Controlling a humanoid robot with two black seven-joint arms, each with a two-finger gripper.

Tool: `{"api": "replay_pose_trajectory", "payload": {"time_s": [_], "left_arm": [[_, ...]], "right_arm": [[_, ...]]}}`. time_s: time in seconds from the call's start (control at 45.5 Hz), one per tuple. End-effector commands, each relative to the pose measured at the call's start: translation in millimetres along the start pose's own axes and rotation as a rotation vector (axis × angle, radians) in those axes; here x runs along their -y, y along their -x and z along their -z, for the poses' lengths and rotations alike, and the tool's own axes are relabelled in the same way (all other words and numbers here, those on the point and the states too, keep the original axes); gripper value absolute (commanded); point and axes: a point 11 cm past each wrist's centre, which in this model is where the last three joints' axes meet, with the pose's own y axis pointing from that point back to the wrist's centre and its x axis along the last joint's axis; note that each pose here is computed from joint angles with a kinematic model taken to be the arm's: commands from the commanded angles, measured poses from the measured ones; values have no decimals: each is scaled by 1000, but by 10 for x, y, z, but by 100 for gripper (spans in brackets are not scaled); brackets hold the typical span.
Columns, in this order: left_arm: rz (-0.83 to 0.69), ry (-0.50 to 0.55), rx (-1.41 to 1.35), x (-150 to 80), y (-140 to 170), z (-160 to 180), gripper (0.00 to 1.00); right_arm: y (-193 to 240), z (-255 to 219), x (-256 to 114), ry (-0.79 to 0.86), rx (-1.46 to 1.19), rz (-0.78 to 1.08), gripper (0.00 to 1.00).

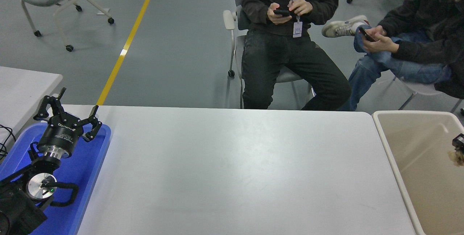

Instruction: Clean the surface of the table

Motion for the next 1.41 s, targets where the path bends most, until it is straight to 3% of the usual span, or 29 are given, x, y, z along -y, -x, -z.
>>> {"api": "replay_pose_trajectory", "payload": {"time_s": [0.0, 0.703, 0.725, 0.769, 0.813, 0.879, 0.989, 1.385], "left_arm": [[0, 0, 0, 0, 0, 0, 100], [0, 0, 0, 0, 0, 0, 100], [0, 0, 0, 0, 0, 0, 100], [0, 0, 0, 0, 0, 0, 100], [0, 0, 0, 0, 0, 0, 100], [0, 0, 0, 0, 0, 0, 100], [0, 0, 0, 0, 0, 0, 100], [0, 0, 0, 0, 0, 0, 100]], "right_arm": [[220, -25, 70, 36, -2, -6, 0], [288, 22, 88, 44, 32, -32, 0], [288, 21, 88, 44, 30, -32, 3], [289, 19, 88, 46, 17, -31, 37], [289, 21, 89, 44, 20, -31, 65], [276, 18, 86, 44, 23, -28, 83], [272, 12, 85, 45, 16, -26, 98], [220, 51, 79, 38, 29, -39, 98]]}}
